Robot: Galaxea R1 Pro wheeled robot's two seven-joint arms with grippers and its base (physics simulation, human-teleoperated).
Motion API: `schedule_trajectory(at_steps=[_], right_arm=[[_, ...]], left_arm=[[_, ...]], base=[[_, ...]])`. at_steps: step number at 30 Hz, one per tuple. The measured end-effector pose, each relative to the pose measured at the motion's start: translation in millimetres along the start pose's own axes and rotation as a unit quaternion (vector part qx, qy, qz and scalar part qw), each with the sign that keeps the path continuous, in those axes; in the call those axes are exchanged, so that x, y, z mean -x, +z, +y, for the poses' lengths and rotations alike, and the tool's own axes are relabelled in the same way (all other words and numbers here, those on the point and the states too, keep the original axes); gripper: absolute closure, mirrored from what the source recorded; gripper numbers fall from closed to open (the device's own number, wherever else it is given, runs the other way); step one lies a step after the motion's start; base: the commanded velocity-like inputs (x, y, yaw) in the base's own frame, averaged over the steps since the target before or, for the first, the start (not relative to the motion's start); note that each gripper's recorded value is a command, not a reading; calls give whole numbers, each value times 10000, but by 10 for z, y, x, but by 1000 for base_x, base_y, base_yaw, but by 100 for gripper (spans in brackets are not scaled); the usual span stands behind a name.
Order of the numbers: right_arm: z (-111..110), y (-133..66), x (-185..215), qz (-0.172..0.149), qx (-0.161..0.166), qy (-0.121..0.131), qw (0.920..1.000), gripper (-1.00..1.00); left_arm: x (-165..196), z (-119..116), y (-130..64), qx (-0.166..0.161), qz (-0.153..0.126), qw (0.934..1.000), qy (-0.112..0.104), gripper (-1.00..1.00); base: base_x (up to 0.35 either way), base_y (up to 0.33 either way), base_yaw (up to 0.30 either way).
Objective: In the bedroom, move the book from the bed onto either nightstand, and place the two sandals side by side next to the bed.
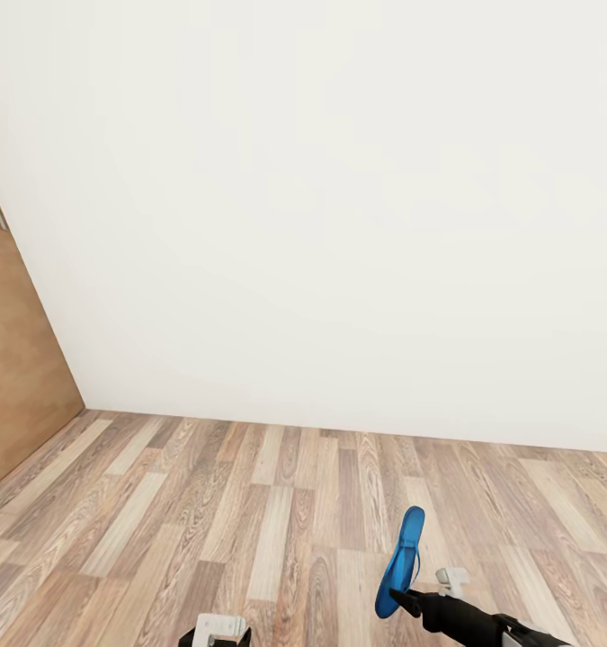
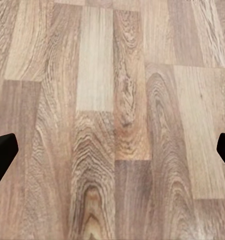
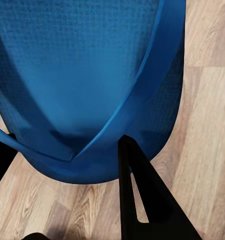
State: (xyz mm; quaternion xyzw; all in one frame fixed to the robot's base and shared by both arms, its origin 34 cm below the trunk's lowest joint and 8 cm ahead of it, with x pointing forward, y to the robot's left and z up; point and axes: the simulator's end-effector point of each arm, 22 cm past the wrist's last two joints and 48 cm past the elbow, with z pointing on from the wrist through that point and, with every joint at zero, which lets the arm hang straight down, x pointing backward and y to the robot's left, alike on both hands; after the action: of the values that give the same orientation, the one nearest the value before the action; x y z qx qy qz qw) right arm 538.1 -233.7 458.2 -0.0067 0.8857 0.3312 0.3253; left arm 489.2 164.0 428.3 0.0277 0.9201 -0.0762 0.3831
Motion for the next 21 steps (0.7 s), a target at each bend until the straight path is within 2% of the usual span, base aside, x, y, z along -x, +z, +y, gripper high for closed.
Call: schedule_trajectory(at_steps=[21], right_arm=[[1,2,4,2,0,-5,10000,100]], left_arm=[[0,-1,0,0,0,10000,-2,-100]], base=[[0,0,280]])
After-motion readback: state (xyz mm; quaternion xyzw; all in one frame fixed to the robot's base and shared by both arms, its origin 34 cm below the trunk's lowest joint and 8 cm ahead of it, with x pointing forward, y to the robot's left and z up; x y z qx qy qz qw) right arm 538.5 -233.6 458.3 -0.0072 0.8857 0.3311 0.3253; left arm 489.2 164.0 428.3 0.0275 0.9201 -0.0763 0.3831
